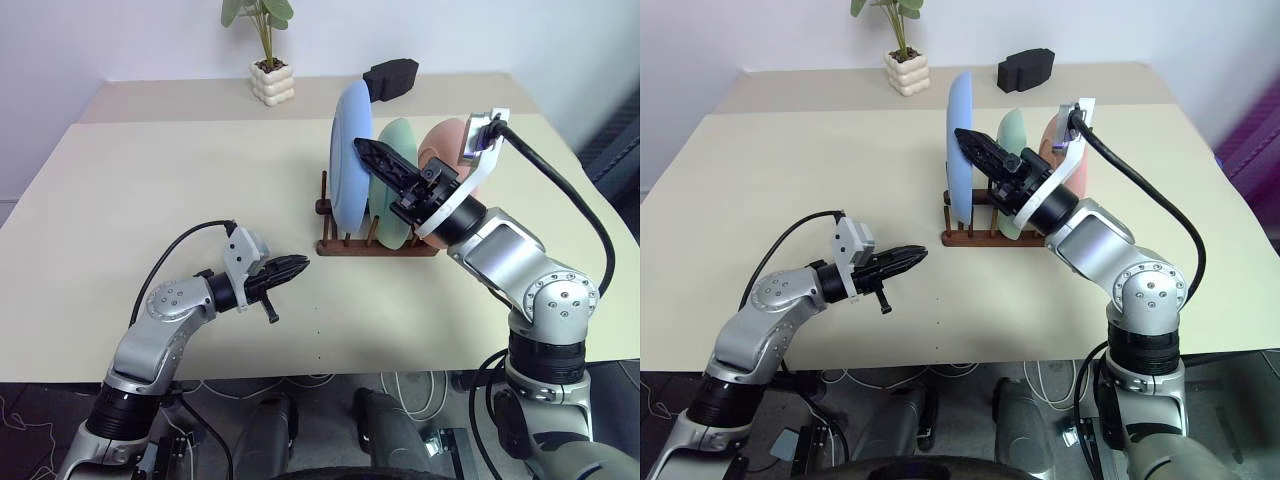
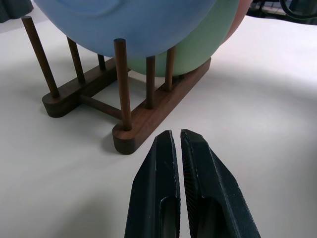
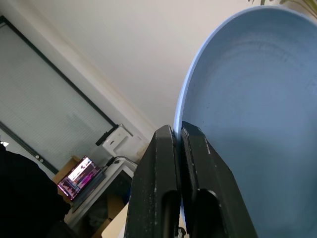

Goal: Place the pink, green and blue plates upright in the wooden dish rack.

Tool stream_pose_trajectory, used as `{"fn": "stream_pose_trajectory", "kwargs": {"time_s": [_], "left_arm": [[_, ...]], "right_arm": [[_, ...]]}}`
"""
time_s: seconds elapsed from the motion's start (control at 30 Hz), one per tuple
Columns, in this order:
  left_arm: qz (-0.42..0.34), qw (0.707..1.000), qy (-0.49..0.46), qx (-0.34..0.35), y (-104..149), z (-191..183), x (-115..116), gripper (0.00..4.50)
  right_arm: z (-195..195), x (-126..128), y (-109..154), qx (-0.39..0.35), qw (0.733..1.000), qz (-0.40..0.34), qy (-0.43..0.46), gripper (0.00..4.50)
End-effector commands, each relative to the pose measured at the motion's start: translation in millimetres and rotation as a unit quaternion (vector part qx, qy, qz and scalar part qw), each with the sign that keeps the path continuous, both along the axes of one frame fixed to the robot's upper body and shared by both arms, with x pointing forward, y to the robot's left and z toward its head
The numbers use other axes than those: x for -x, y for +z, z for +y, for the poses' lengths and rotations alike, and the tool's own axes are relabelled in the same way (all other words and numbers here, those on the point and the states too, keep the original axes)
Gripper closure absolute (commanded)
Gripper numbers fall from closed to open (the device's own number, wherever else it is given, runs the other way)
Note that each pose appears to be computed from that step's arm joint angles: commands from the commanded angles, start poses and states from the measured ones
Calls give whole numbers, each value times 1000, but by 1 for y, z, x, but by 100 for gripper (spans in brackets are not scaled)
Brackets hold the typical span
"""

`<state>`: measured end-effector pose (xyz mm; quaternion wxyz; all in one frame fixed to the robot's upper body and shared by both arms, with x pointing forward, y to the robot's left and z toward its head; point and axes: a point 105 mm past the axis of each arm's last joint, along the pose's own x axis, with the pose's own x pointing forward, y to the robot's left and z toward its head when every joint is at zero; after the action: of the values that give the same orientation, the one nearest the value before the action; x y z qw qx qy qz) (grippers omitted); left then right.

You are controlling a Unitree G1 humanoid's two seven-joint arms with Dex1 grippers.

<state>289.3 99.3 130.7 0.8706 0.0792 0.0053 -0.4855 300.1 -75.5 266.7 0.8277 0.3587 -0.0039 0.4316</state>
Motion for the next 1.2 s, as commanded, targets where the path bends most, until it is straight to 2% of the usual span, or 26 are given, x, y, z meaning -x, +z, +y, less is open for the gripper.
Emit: {"fn": "stream_pose_trajectory", "kwargs": {"time_s": [0.03, 0.3, 0.43, 0.63, 0.87, 1.2], "left_arm": [[-31, 999, -2, 7, 15, 0, 2, 430], [-31, 999, -3, 7, 14, -1, 2, 430], [-31, 999, -4, 8, 14, -1, 3, 430], [-31, 999, -4, 8, 14, -2, 3, 430], [-30, 1000, -6, 8, 14, -2, 3, 430], [-29, 1000, -8, 9, 14, -4, 3, 430]], "right_arm": [[3, 3, 7, -10, 1000, -5, 12, 448], [2, -2, 2, -5, 1000, 15, 10, 448], [1, -4, 0, -3, 1000, 19, 7, 318], [0, -5, 0, -2, 1000, 17, 5, 12], [0, -6, 2, 15, 1000, 4, -5, 5], [4, -1, 18, 38, 998, -41, -1, 5]]}}
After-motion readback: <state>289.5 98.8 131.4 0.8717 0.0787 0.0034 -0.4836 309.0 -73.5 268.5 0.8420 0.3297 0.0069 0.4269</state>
